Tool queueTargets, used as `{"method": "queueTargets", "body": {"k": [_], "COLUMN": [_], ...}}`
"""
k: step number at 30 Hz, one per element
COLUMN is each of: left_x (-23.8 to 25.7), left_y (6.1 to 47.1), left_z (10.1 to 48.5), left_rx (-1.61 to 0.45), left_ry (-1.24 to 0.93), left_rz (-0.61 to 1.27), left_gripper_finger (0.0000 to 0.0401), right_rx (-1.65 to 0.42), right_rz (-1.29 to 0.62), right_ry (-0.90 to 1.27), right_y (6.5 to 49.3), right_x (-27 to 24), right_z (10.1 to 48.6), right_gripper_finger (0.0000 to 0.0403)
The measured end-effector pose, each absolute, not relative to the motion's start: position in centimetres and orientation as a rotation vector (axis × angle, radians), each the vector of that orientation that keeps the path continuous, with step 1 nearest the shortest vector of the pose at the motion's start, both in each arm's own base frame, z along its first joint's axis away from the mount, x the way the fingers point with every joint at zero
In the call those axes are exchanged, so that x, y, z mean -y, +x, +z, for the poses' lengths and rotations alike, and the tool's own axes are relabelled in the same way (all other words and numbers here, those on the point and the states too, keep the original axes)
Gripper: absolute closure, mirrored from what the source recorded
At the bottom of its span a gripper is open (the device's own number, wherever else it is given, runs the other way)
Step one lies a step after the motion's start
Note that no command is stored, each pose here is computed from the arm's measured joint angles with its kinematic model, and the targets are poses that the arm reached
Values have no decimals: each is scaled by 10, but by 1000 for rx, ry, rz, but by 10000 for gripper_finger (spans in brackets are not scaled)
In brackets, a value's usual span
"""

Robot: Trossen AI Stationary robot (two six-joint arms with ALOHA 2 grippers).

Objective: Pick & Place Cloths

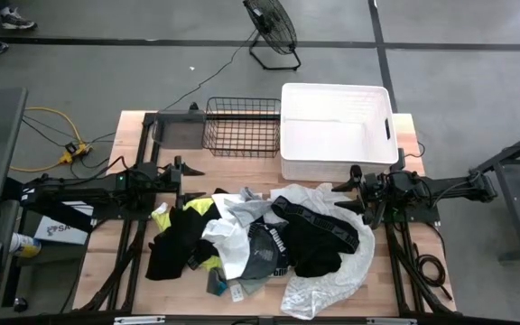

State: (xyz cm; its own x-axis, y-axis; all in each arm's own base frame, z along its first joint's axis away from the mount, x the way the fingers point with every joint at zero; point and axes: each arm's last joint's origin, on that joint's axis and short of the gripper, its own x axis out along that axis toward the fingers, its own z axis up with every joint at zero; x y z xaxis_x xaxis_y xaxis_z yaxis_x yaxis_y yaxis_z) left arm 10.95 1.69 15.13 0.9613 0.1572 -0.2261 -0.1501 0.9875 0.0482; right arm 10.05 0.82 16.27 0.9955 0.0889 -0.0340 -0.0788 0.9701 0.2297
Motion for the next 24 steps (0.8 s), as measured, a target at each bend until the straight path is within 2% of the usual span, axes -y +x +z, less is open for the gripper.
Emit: {"method": "queueTargets", "body": {"k": [24], "left_x": [-17], "left_y": [110], "left_z": [151], "left_rx": [-232], "left_ry": [31], "left_rz": [156], "left_gripper_finger": [80], "right_rx": [-10], "right_rz": [112], "right_ry": [173], "right_y": [101], "right_x": [-9], "right_z": [166], "right_gripper_finger": [190]}}
